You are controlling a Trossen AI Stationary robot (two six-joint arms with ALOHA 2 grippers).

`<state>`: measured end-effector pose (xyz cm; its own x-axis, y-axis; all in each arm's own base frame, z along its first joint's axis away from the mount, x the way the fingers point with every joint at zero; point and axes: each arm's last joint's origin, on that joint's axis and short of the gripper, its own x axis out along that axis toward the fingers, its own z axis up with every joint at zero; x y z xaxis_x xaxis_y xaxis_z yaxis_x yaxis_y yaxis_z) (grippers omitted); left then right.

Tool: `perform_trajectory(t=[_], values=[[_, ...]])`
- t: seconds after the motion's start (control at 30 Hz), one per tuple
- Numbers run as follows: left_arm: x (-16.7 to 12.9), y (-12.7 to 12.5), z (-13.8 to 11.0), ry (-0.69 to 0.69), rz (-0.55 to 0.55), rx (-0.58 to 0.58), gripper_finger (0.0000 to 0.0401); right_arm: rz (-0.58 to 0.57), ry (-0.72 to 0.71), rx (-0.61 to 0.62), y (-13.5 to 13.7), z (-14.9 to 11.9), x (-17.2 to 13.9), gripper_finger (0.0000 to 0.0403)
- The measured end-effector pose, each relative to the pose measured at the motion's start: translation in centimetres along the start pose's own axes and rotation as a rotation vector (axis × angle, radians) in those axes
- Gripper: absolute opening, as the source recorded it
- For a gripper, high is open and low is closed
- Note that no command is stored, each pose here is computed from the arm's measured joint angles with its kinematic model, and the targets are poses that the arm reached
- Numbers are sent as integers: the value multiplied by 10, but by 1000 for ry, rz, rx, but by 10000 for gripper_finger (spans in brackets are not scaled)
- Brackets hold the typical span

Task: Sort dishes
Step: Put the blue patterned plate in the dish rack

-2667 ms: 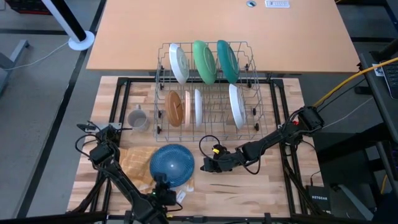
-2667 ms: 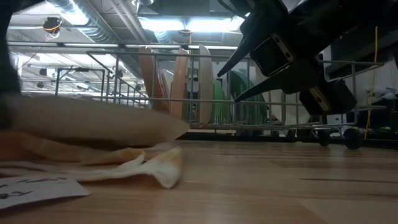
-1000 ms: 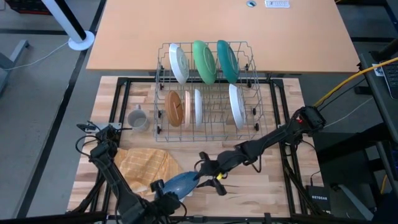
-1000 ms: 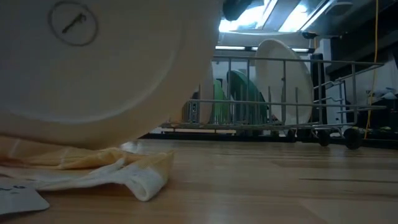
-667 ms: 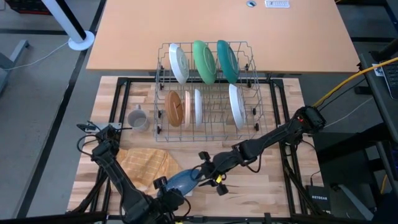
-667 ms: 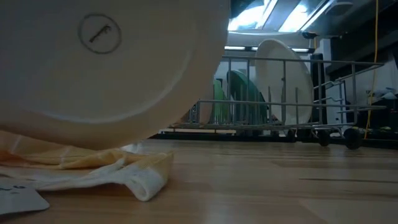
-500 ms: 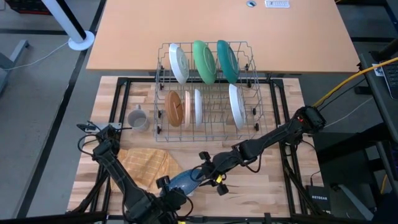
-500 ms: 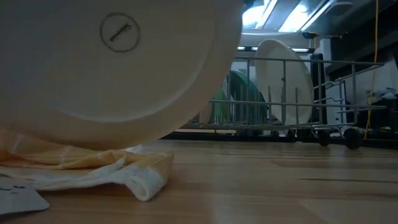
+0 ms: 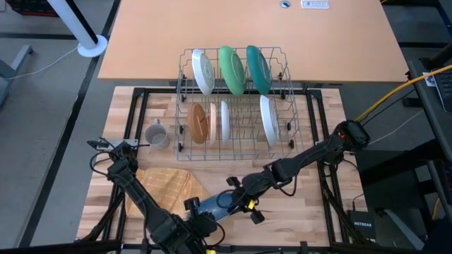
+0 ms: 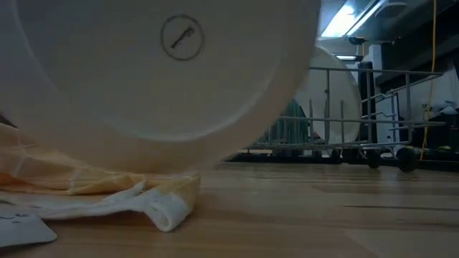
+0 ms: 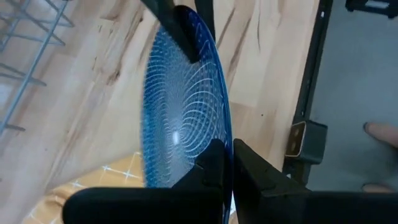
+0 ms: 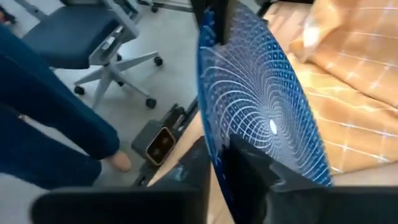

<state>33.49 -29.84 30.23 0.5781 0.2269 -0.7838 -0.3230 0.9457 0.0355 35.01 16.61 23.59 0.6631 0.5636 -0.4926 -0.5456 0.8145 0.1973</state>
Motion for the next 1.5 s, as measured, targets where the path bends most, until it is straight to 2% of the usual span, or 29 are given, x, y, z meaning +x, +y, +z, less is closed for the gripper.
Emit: perform_trajectory(t=[0.13, 0.27, 0.47, 0.67, 0.83, 1.03, 1.23, 1.5], values=[[3, 1, 4, 1, -15, 19, 0, 60, 2, -11, 3, 0, 0, 22], [4, 3, 6, 4, -10, 26, 7, 85, 3, -1, 3, 0, 0, 22], [9, 7, 10, 20, -7, 15, 55, 85, -36, 25, 3, 12, -1, 29], [15, 11, 16, 43, -13, -21, 117, 92, -71, 13, 6, 28, -4, 15], [27, 16, 22, 121, -40, 10, 139, 90, -89, 1, 6, 34, -6, 24], [33, 19, 27, 142, -57, 34, 110, 81, -56, 4, 8, 41, -9, 17], [34, 19, 26, 143, -51, 55, 32, 43, -6, 22, 8, 45, -13, 36], [35, 18, 24, 168, -73, 92, 31, 28, 5, 92, 9, 46, -15, 78]])
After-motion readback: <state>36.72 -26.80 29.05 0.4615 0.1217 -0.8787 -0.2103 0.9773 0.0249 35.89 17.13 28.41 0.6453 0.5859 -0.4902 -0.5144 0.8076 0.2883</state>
